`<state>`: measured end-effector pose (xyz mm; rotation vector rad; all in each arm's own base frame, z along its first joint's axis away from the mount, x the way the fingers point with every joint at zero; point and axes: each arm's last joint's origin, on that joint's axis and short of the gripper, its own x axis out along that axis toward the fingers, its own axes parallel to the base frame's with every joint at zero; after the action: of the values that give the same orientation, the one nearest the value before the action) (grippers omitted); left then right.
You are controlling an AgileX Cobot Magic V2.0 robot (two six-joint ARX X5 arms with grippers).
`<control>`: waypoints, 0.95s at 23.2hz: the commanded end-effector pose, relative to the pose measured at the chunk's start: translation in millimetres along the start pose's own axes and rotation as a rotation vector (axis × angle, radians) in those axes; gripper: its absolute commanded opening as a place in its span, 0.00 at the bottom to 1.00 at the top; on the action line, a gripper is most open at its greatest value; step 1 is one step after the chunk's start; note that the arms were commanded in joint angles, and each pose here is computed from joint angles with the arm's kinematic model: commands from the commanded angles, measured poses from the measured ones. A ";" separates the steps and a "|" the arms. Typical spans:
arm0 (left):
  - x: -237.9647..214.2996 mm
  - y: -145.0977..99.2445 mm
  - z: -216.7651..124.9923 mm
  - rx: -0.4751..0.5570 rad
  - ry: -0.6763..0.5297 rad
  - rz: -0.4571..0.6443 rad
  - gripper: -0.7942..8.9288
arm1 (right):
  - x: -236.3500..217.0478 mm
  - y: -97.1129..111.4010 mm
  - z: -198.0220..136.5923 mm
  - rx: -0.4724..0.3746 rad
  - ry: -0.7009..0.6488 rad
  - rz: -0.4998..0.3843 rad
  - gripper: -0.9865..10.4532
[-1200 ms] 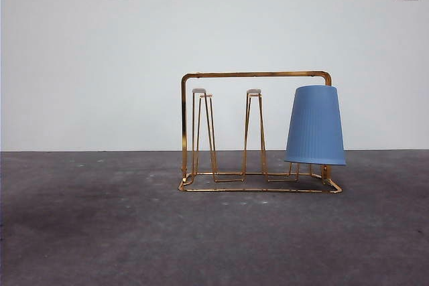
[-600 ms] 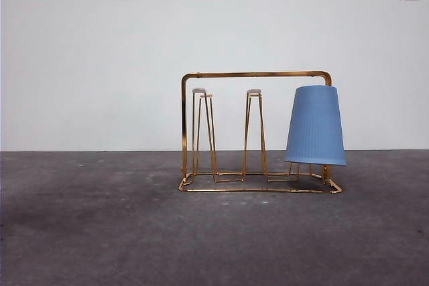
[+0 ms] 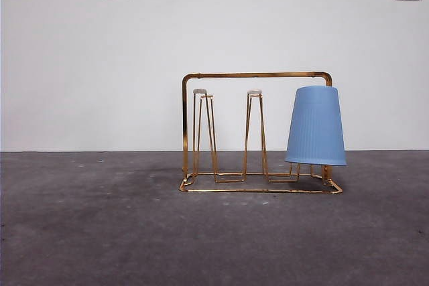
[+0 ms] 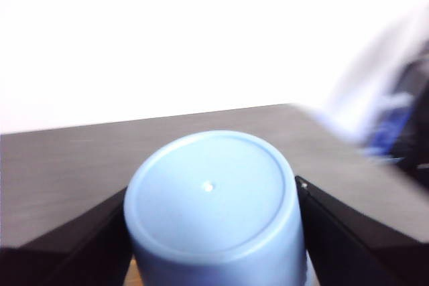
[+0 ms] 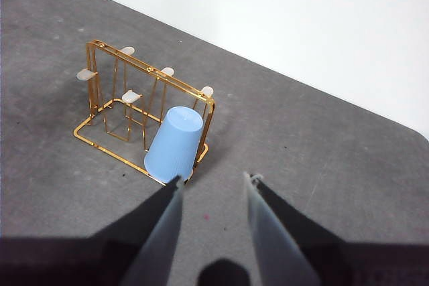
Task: Pick up cup 1,put cup 1 in the cup rack,pick up cup 2,put cup 2 in the cup rack
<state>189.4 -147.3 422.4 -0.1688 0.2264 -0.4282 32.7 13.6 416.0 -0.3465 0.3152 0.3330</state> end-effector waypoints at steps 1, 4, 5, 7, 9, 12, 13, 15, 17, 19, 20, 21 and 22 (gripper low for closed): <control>5.5 -0.4 -3.6 0.093 0.000 0.029 0.08 | 1.0 0.7 -1.2 0.032 0.001 0.003 0.23; 19.8 -1.0 -12.2 0.120 0.030 0.069 0.08 | 1.0 0.7 -1.4 0.047 0.003 0.003 0.23; 25.8 -1.2 -15.8 0.132 0.045 0.085 0.08 | 1.0 0.7 -1.4 0.050 0.004 0.003 0.23; 40.8 -3.6 -24.6 0.151 0.080 0.094 0.08 | 1.0 0.7 -1.4 0.051 0.003 0.003 0.23; 54.2 -7.2 -31.6 0.160 0.092 0.090 0.08 | 1.0 0.7 -1.4 0.051 0.004 0.003 0.22; 72.6 -10.6 -39.3 0.161 0.085 0.085 0.08 | 1.0 0.9 -2.5 0.052 0.014 0.005 0.22; 77.9 -11.4 -41.6 0.160 0.083 0.085 0.08 | 1.0 1.0 -3.4 0.055 0.023 0.005 0.22; 86.8 -12.4 -46.7 0.161 0.087 0.087 0.08 | 0.9 1.1 -4.8 0.057 0.037 0.006 0.23; 94.3 -12.7 -52.5 0.166 0.104 0.090 0.08 | 0.9 1.2 -5.7 0.057 0.045 0.007 0.22; 100.8 -13.0 -58.1 0.172 0.122 0.094 0.08 | 0.8 1.3 -6.6 0.054 0.055 0.007 0.22; 103.0 -13.0 -60.1 0.173 0.128 0.095 0.08 | 0.8 1.3 -6.8 0.054 0.056 0.005 0.22; 105.8 -13.2 -62.1 0.175 0.131 0.096 0.08 | 0.8 1.3 -6.8 0.054 0.056 0.005 0.22; 108.6 -13.4 -63.8 0.176 0.130 0.101 0.08 | 0.8 1.3 -6.8 0.055 0.056 0.005 0.22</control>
<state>262.3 -211.1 347.2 0.0309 0.3287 -0.3597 31.0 12.0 410.9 -0.3146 0.3751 0.3230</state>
